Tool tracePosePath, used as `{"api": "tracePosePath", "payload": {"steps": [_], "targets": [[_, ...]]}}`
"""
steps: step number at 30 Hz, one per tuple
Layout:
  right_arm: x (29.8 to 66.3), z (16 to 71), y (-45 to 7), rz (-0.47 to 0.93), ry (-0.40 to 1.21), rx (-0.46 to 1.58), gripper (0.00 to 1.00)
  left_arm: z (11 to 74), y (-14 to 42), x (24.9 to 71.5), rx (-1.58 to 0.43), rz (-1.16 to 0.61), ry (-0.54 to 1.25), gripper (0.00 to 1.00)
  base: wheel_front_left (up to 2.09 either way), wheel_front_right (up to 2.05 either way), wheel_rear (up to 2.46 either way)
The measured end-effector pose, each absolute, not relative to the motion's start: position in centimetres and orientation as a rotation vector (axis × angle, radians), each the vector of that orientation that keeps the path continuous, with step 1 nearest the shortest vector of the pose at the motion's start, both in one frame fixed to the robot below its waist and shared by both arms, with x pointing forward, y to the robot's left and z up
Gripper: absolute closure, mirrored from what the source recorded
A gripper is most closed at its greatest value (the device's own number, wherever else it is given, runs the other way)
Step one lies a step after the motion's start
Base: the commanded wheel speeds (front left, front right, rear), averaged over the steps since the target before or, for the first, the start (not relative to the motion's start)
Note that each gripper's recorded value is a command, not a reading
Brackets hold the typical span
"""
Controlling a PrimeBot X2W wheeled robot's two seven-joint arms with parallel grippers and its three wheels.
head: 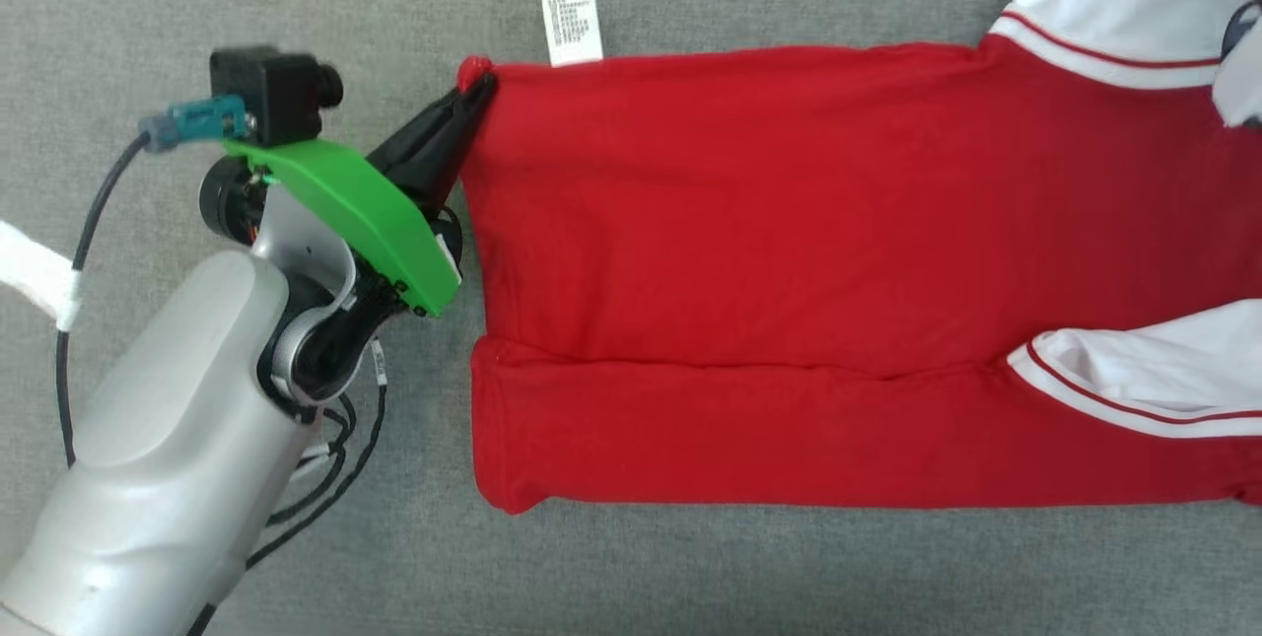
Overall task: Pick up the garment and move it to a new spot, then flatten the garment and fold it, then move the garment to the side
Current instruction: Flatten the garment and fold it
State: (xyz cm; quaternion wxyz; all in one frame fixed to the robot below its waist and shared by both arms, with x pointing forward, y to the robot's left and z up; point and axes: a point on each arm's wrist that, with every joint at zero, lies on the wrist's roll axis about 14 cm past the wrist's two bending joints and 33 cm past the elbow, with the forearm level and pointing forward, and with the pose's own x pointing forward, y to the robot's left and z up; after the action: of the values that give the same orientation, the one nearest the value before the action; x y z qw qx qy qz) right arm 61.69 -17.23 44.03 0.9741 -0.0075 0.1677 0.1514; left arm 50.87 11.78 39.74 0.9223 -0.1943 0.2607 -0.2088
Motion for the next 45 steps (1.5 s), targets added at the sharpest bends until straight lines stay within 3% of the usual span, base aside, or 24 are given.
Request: {"api": "tracePosePath", "payload": {"steps": [11, 20, 31, 32, 33, 34, 35, 36, 40, 45], "targets": [[51.3, 49.2, -20.9, 0.25, 0.202, 0.093, 1.0, 44.3, 10.8, 45.9, -0.454, -0.42, 0.434, 1.0, 0.0, 0.0, 0.0], [42.0, 46.5, -21.1, 0.177, 0.286, 0.221, 1.0, 43.7, 9.7, 41.4, -0.516, -0.4, 0.426, 1.0, 0.0, 0.0, 0.0], [40.0, 46.7, -22.1, 0.123, 0.261, 0.251, 1.0, 44.1, 9.1, 39.9, -0.547, -0.398, 0.365, 1.0, 0.0, 0.0, 0.0], [40.0, 46.7, -22.1, 0.124, 0.262, 0.254, 1.0, 44.0, 9.2, 39.8, -0.545, -0.395, 0.367, 0.91, 0.0, 0.0, 0.0], [39.9, 46.5, -22.0, 0.126, 0.27, 0.255, 0.92, 43.8, 9.2, 39.7, -0.543, -0.395, 0.374, 0.69, 0.0, 0.0, 0.0], [39.7, 46.1, -22.0, 0.126, 0.287, 0.25, 0.75, 43.6, 9.3, 39.5, -0.537, -0.395, 0.381, 0.26, 0.0, 0.0, 0.0], [39.4, 45.5, -22.0, 0.127, 0.312, 0.239, 0.52, 43.1, 9.3, 39.2, -0.526, -0.393, 0.392, 0.0, 0.0, 0.0, 0.0], [39.1, 44.9, -21.9, 0.131, 0.339, 0.231, 0.0, 42.7, 9.3, 38.8, -0.513, -0.394, 0.407, 0.0, 0.0, 0.0, 0.0], [38.2, 43.5, -22.5, 0.139, 0.414, 0.15, 0.0, 40.0, 10.3, 36.9, -0.409, -0.372, 0.482, 0.0, 0.0, 0.0, 0.0], [39.8, 46.1, -24.2, 0.108, 0.35, 0.08, 0.0, 39.8, 13.9, 37.2, -0.273, -0.206, 0.386, 0.0, 0.0, 0.0, 0.0]]}}
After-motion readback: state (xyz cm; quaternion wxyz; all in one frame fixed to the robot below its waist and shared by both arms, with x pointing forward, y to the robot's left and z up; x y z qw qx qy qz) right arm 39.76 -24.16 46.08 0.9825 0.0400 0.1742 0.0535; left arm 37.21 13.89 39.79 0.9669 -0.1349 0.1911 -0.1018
